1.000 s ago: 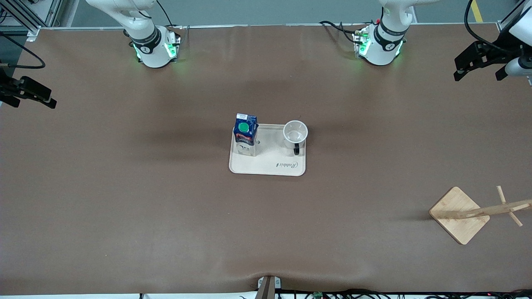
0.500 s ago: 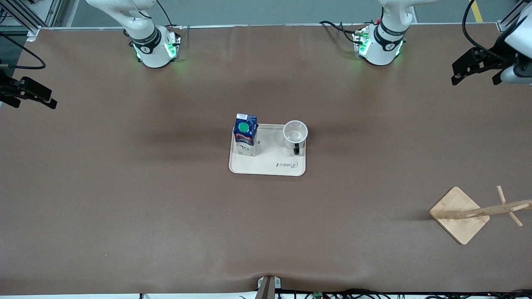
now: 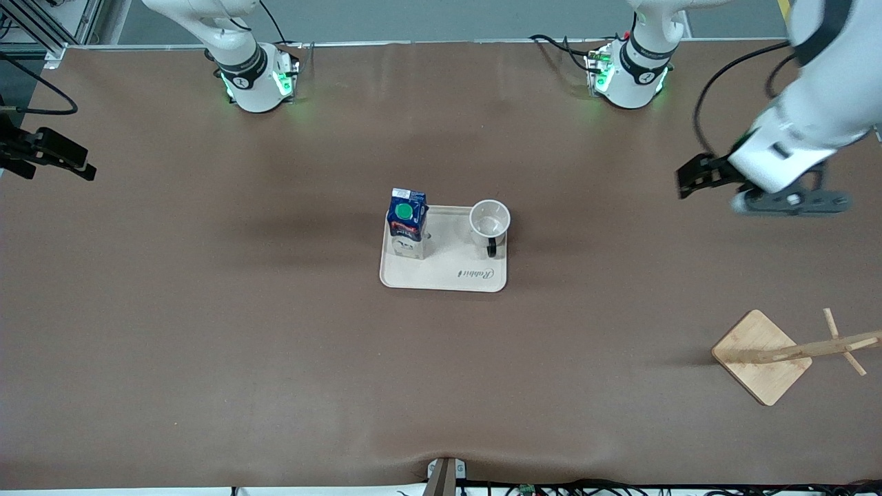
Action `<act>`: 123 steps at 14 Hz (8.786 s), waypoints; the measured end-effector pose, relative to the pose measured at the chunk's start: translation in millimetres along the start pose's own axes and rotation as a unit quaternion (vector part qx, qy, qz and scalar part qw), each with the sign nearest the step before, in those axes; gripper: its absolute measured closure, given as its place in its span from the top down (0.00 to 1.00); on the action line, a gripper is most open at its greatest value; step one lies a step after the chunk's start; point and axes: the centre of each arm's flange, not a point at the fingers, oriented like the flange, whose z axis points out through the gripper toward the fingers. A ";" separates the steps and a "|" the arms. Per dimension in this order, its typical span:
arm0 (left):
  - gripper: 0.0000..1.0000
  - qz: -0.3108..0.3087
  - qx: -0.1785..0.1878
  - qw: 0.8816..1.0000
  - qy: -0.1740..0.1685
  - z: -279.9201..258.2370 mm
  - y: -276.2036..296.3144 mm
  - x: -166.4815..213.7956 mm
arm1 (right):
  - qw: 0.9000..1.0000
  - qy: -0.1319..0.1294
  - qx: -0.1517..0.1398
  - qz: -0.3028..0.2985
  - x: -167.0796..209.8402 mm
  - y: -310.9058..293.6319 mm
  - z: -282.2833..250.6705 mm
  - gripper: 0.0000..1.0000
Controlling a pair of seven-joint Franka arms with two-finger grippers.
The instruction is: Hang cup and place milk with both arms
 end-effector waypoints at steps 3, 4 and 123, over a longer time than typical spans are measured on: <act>1.00 -0.037 -0.003 0.999 0.002 51.1 74.4 -18.6 | 1.000 0.001 0.000 0.000 0.1 0.2 -0.5 1.00; 1.00 -0.047 -0.003 0.999 0.001 68.3 92.7 -27.5 | 1.000 0.001 0.000 0.000 0.1 0.3 -0.7 1.00; 1.00 -0.019 0.018 0.999 0.025 -107.3 -114.2 6.0 | 0.990 -0.065 0.021 0.126 -62.8 -453.2 277.2 1.00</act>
